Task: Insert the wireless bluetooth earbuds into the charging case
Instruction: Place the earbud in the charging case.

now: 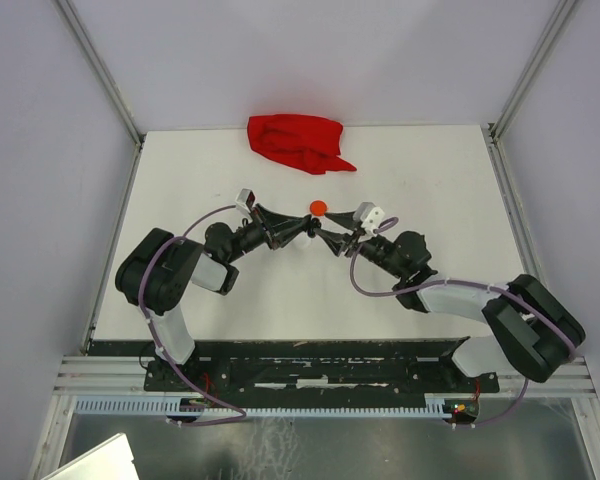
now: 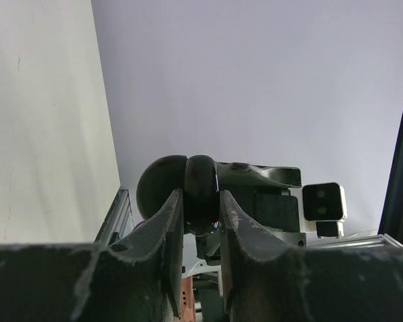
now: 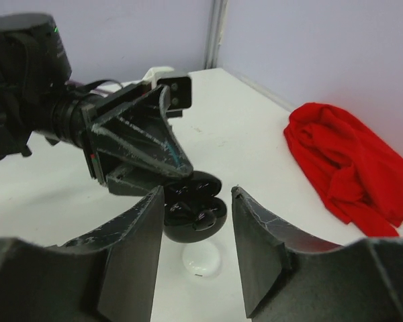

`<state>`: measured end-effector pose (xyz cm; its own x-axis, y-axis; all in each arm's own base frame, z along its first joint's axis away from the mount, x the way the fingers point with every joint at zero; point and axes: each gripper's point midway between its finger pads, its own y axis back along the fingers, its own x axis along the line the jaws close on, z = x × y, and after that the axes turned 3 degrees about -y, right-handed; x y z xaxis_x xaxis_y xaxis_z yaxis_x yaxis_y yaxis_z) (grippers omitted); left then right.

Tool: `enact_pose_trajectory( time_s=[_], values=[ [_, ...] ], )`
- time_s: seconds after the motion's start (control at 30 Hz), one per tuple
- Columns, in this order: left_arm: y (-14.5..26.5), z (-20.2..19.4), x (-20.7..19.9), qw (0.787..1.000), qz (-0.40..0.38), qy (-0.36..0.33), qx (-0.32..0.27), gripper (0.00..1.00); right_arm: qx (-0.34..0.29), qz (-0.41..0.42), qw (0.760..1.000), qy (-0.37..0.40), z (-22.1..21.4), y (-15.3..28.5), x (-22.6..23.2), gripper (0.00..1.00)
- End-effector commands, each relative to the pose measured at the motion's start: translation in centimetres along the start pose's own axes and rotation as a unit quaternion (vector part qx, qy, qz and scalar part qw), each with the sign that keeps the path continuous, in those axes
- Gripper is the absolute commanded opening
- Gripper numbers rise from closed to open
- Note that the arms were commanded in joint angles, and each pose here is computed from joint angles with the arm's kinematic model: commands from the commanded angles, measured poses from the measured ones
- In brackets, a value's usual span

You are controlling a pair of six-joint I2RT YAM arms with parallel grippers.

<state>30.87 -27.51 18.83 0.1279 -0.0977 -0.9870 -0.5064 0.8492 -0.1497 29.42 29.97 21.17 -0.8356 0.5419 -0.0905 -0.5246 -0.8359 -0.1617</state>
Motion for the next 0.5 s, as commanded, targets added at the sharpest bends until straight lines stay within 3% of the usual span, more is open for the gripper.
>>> enact_pose_trajectory(
  time_s=[0.0, 0.07, 0.17, 0.23, 0.37, 0.47],
  values=[
    [-0.2, 0.3, -1.6, 0.999, -0.030, -0.015, -0.008, 0.03, -0.079, -0.060, 0.995, 0.005, 6.0, 1.0, -1.7, 0.54],
    [-0.1, 0.4, -1.3, 0.999, -0.027, -0.018, -0.012, 0.03, -0.058, -0.094, 0.994, -0.004, 6.6, 1.4, -2.8, 0.55],
    [-0.1, 0.5, -1.1, 0.999, -0.020, -0.025, -0.019, 0.03, 0.058, -0.176, 0.982, -0.043, 5.0, 2.6, -5.3, 0.54],
    [0.0, 0.6, -1.0, 0.999, -0.015, -0.030, -0.024, 0.03, 0.140, -0.238, 0.958, -0.073, 4.2, 3.8, -6.9, 0.55],
    [0.2, 0.9, -0.4, 0.998, 0.011, -0.048, -0.037, 0.03, 0.267, -0.267, 0.922, -0.091, 2.4, 4.8, -7.4, 0.59],
    [0.3, 1.1, -0.4, 0.997, 0.025, -0.062, -0.045, 0.03, 0.317, -0.264, 0.904, -0.108, 1.1, 4.5, -7.0, 0.62]
  ],
)
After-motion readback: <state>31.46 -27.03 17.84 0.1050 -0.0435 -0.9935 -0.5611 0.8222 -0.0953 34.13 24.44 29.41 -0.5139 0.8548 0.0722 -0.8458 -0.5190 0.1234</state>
